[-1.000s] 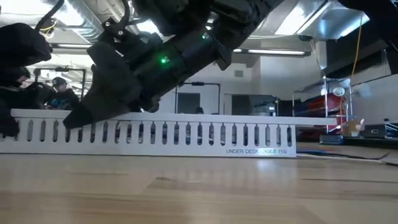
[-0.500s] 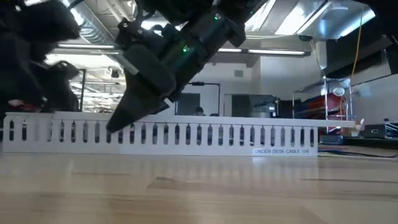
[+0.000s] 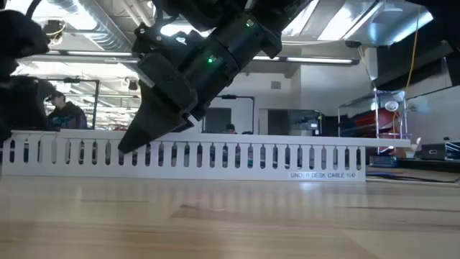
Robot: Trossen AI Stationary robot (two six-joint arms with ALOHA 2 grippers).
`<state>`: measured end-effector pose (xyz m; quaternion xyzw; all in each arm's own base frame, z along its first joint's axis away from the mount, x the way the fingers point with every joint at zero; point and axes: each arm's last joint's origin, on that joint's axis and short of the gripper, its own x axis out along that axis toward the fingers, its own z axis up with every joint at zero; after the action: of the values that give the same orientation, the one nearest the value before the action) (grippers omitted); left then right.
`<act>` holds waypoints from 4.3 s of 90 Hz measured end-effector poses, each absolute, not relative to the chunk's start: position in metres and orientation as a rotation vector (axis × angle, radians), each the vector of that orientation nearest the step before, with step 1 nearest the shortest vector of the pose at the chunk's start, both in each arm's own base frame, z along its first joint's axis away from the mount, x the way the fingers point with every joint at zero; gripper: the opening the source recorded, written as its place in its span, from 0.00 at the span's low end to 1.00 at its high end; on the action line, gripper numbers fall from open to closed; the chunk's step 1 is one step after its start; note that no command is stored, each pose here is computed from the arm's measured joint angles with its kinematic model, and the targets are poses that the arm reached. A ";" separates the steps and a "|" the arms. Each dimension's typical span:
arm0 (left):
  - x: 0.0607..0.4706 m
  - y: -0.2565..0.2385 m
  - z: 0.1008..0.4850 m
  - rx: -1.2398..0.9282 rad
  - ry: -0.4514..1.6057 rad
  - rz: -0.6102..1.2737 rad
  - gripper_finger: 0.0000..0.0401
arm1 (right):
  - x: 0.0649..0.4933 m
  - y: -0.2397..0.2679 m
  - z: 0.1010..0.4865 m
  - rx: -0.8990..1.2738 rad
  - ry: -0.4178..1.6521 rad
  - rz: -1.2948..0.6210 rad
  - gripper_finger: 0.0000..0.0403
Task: Ziptie cables
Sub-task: Close the white cable duct
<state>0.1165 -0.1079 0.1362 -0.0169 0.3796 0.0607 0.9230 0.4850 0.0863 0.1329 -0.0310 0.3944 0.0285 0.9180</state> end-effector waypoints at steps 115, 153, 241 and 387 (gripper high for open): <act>0.115 -0.100 0.109 -0.097 0.561 0.032 0.51 | 0.506 0.088 0.125 -0.018 0.584 0.088 0.56; 0.125 -0.094 0.111 -0.100 0.571 0.051 0.63 | 0.501 0.083 0.123 -0.041 0.676 0.074 0.56; 0.088 -0.102 0.101 -0.200 0.528 0.122 0.70 | 0.497 0.082 0.125 -0.040 0.718 0.078 0.56; 0.108 -0.091 0.102 -0.190 0.536 0.102 0.53 | 0.515 0.078 0.113 0.011 0.631 0.074 0.56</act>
<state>0.1083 -0.0907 0.1023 -0.0937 0.2644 0.0505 0.9585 0.5145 0.0783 0.1125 0.0055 0.3102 0.0363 0.9500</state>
